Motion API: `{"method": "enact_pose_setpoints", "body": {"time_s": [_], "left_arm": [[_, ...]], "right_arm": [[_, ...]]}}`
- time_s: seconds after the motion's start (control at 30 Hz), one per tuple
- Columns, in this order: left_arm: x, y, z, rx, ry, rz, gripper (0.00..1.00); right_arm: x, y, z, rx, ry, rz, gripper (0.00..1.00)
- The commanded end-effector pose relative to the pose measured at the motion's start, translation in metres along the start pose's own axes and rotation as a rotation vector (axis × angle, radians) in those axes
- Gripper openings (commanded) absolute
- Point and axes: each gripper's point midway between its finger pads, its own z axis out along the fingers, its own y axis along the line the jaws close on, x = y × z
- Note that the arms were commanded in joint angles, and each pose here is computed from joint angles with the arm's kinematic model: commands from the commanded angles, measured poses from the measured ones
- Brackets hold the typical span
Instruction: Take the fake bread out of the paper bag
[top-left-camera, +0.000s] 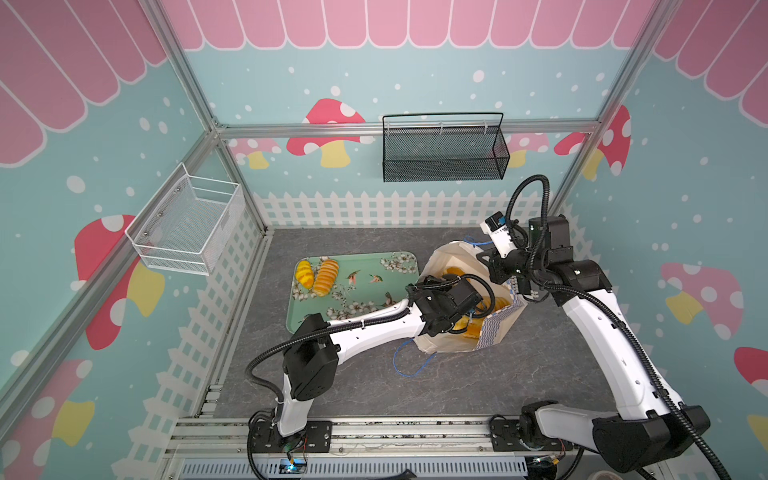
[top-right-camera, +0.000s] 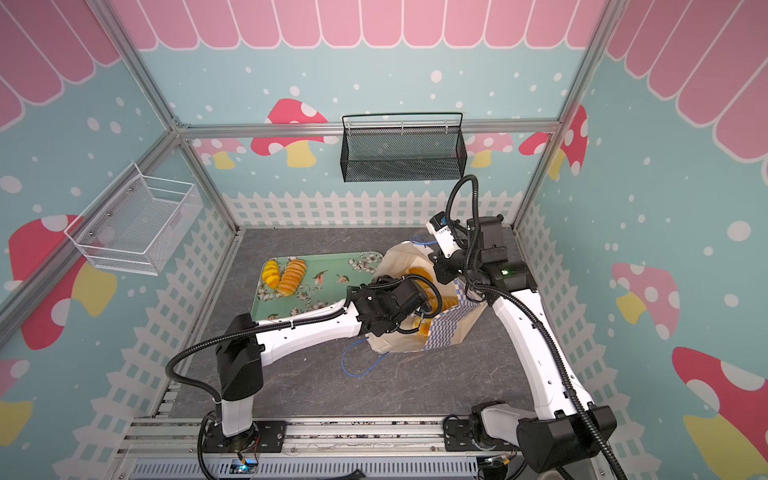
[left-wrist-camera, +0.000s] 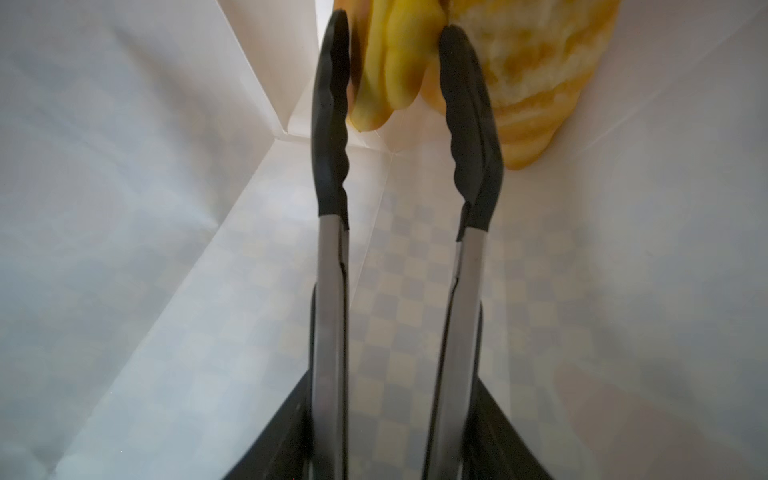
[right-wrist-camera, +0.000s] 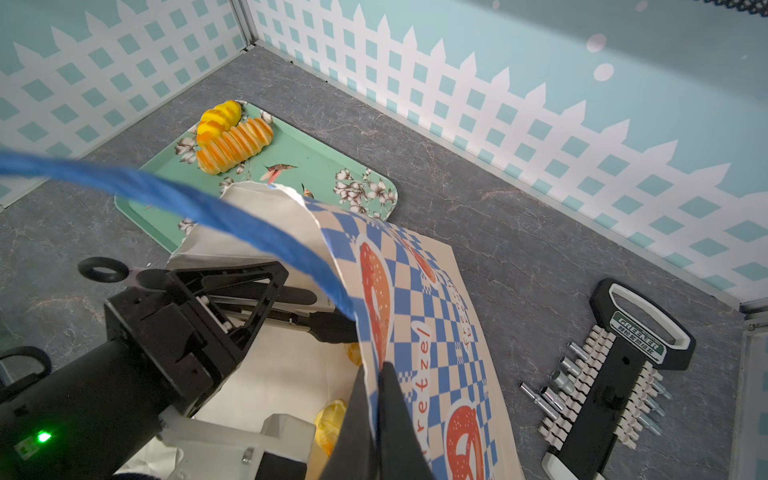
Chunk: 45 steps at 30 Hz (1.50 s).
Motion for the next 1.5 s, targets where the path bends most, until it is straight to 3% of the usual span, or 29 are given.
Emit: {"method": "enact_pose_setpoints", "body": {"time_s": [0.0, 0.17, 0.43, 0.53, 0.97, 1.33, 1.47], "left_arm": [[0.001, 0.018, 0.004, -0.071, 0.022, 0.017, 0.49], [-0.001, 0.023, 0.004, -0.095, 0.006, 0.003, 0.44], [0.004, 0.030, -0.009, -0.102, -0.045, -0.050, 0.14], [0.008, 0.030, -0.016, -0.098, -0.066, -0.075, 0.08], [0.038, 0.044, -0.071, -0.091, -0.192, -0.251, 0.01], [0.087, 0.018, -0.138, -0.021, -0.269, -0.433, 0.00], [0.101, 0.015, -0.164, 0.016, -0.350, -0.562, 0.00]], "right_arm": [[-0.013, 0.008, -0.009, -0.017, -0.062, -0.045, 0.00], [-0.013, 0.007, -0.007, -0.019, -0.060, -0.043, 0.00], [-0.014, 0.005, -0.007, -0.006, -0.061, -0.047, 0.00], [-0.014, 0.004, -0.007, 0.001, -0.059, -0.046, 0.00], [-0.015, -0.004, -0.007, 0.046, -0.057, -0.035, 0.00], [-0.023, -0.021, -0.020, 0.158, -0.094, -0.013, 0.00], [-0.024, -0.024, -0.024, 0.188, -0.102, -0.016, 0.00]]}}
